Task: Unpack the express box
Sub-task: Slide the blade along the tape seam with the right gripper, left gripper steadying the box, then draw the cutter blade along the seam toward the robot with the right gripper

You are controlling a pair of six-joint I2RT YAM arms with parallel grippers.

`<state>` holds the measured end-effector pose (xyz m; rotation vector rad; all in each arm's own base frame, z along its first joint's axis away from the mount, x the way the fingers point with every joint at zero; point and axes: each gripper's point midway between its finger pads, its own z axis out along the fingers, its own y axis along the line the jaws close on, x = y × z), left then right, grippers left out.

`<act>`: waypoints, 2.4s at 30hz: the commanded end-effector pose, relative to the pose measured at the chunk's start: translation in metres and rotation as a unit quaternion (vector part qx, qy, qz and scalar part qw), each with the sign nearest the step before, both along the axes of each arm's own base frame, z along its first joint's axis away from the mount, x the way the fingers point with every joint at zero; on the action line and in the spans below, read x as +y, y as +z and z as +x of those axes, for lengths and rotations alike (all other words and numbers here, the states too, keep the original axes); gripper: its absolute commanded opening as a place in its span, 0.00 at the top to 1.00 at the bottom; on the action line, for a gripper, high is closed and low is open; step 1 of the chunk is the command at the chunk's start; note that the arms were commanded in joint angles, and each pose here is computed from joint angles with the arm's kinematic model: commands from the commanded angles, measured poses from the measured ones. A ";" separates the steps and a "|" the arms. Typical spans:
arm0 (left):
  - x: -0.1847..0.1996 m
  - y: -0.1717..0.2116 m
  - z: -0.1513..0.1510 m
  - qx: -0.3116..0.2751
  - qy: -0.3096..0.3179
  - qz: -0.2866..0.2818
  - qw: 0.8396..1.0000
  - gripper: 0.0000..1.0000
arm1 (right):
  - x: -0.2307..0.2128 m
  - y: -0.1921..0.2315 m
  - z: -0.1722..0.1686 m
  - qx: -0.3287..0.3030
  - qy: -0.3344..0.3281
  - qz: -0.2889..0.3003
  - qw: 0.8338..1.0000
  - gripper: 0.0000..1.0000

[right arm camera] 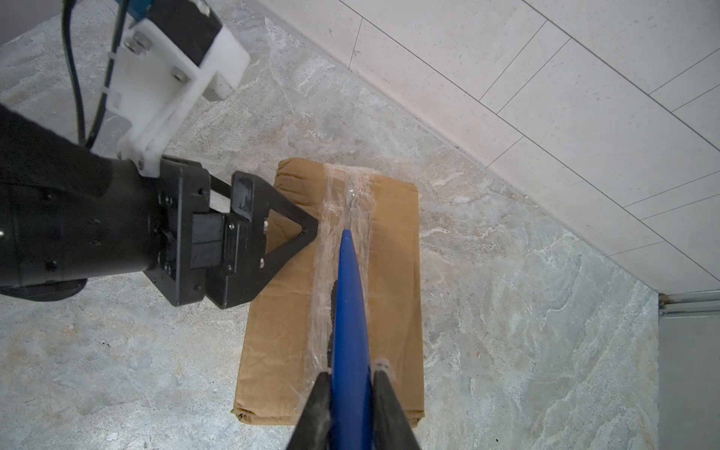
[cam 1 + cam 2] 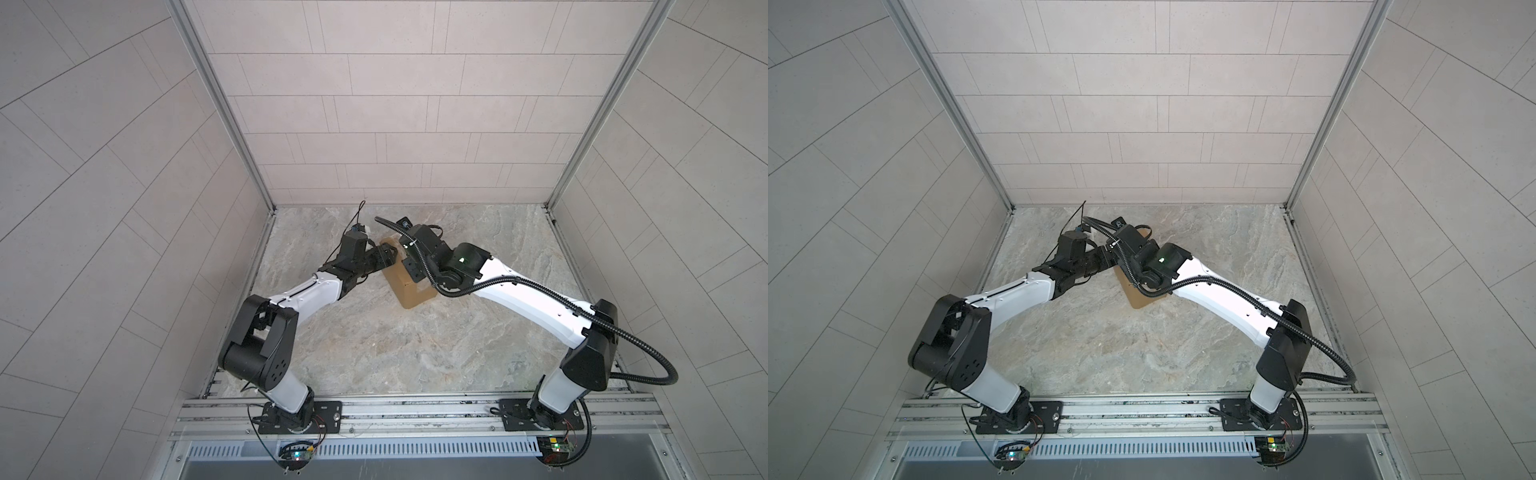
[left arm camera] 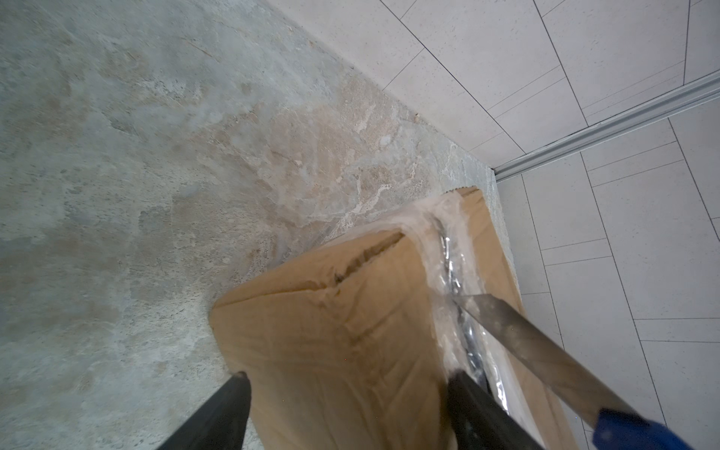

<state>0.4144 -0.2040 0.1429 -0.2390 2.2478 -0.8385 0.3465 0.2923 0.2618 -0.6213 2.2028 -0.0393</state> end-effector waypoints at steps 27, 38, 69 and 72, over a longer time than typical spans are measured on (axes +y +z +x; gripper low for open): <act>0.018 -0.046 -0.013 0.062 0.028 0.042 0.997 0.21 | -0.033 -0.014 -0.032 0.033 -0.008 -0.056 0.998 1.00; 0.017 -0.047 -0.013 0.064 0.029 0.038 0.997 0.21 | -0.013 -0.024 -0.020 0.043 0.000 -0.057 0.997 1.00; 0.025 -0.053 -0.015 0.079 0.046 0.052 0.994 0.23 | -0.032 -0.029 -0.047 0.099 0.028 -0.105 0.989 1.00; 0.028 -0.055 -0.015 0.086 0.051 0.062 0.993 0.23 | -0.043 -0.026 -0.054 0.106 0.030 -0.120 0.987 1.00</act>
